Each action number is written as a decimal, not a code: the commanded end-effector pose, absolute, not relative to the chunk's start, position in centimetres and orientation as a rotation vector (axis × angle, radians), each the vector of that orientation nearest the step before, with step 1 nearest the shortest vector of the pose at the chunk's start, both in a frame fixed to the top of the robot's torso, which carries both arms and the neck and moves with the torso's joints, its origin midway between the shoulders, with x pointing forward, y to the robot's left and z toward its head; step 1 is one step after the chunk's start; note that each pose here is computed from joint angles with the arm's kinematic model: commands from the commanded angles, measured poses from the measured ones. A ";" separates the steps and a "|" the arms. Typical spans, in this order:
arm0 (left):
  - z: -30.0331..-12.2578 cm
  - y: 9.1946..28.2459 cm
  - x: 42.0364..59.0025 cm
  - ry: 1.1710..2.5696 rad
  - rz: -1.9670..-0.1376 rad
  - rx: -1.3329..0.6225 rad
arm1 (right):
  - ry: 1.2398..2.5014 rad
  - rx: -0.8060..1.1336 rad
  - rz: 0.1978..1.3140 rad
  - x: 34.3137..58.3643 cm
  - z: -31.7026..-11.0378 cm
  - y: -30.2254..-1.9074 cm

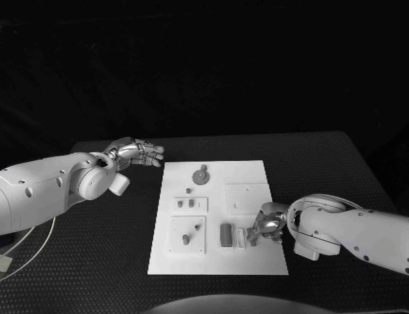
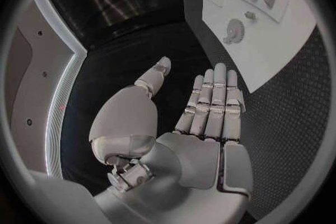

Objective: Assemble the parts on the task board

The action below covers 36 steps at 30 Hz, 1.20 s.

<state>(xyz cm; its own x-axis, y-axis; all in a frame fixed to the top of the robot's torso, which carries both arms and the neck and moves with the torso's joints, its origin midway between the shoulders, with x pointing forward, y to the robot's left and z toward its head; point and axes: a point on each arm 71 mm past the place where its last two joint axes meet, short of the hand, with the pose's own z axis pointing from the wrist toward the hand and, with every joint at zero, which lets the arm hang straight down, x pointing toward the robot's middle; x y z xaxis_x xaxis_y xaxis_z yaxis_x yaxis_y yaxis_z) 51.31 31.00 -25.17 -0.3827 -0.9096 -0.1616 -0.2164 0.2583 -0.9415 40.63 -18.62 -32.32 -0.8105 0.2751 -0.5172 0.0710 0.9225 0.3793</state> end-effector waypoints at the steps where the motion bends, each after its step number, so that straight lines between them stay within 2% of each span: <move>1: -25.1 30.7 51.3 1.784 -1.182 -1.024 | 2.472 0.309 0.506 40.6 -32.2 -18.2; 21: -25.1 30.7 51.3 1.788 -1.183 -1.024 | 2.553 0.319 0.548 40.6 -32.8 -16.6; 36: -25.1 30.7 51.2 1.795 -1.182 -1.026 | 2.572 0.316 0.524 40.6 -33.0 -16.8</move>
